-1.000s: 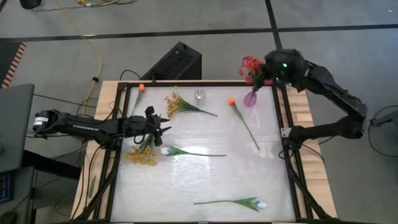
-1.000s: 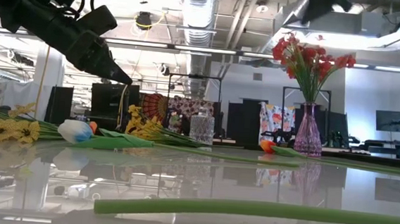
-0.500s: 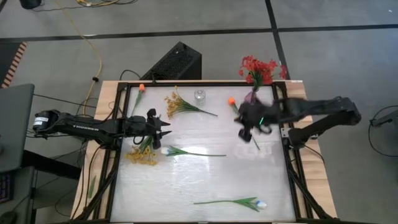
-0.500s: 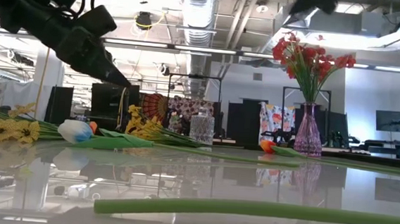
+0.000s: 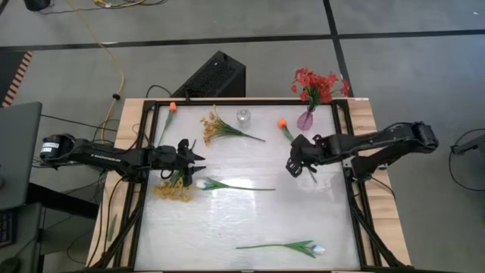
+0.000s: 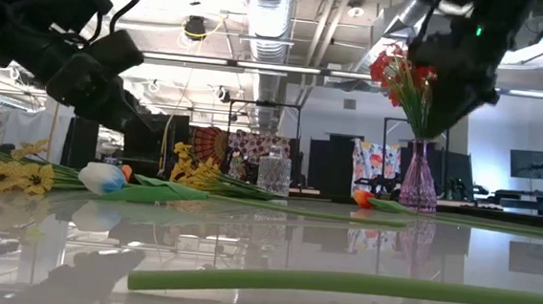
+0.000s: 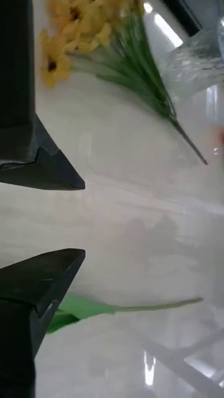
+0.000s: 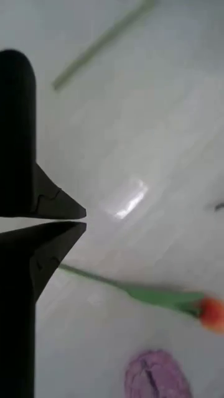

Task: Sort flowers into vase by color
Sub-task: Put the right orange tulip into the purple vase

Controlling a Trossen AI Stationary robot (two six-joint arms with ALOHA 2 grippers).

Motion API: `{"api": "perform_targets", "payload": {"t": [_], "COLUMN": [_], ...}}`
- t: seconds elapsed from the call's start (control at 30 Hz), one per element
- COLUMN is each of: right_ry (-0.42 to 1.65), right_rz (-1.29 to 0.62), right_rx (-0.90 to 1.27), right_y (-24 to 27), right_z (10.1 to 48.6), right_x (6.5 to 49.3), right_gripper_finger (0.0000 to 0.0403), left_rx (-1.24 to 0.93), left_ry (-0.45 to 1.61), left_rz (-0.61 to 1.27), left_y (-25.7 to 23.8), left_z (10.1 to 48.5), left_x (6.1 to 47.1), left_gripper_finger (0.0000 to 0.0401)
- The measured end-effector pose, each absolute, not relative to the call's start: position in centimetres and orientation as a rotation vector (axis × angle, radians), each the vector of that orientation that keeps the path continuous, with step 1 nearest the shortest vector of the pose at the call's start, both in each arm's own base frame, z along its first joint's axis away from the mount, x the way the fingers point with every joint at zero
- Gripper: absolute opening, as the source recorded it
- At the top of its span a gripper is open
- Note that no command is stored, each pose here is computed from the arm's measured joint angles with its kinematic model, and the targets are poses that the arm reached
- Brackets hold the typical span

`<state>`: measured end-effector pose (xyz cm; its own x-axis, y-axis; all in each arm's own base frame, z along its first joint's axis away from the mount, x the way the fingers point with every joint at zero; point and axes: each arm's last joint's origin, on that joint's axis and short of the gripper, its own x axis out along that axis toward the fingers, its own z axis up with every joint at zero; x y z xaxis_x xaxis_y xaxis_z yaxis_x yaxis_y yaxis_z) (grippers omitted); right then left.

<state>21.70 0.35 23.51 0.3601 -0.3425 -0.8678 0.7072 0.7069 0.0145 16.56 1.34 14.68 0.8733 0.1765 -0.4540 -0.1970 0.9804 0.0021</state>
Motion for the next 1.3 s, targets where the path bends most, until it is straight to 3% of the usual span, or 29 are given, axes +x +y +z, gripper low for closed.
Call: {"api": "perform_targets", "payload": {"t": [0.13, 0.47, 0.73, 0.93, 1.03, 1.17, 1.3], "right_ry": [0.987, 1.006, 1.098, 1.153, 1.157, 1.133, 1.068], "right_rz": [-0.735, -0.877, -0.929, -0.934, -0.922, -0.865, -0.753], "right_rx": [0.424, 0.422, 0.399, 0.431, 0.468, 0.467, 0.483], "right_y": [-1.5, -6.0, -8.5, -8.8, -8.4, -7.4, -5.2], "right_z": [21.8, 16.9, 13.5, 12.0, 12.0, 12.8, 14.8], "right_x": [21.5, 21.1, 22.2, 22.6, 22.6, 22.7, 22.6], "right_gripper_finger": [0.0078, 0.0193, 0.0209, 0.0184, 0.0129, 0.0027, 0.0019], "left_rx": [-0.059, -0.094, -0.166, -0.198, -0.198, -0.199, -0.207], "left_ry": [0.414, 0.216, 0.204, 0.206, 0.206, 0.206, 0.21], "left_rz": [0.166, 0.151, 0.14, 0.144, 0.145, 0.146, 0.146], "left_y": [1.0, 0.9, 0.8, 0.8, 0.8, 0.8, 0.8], "left_z": [14.9, 16.8, 17.0, 16.9, 16.9, 16.9, 16.9], "left_x": [16.7, 17.3, 17.4, 17.4, 17.4, 17.4, 17.4], "left_gripper_finger": [0.0154, 0.0154, 0.0154, 0.0154, 0.0154, 0.0154, 0.0154]}}
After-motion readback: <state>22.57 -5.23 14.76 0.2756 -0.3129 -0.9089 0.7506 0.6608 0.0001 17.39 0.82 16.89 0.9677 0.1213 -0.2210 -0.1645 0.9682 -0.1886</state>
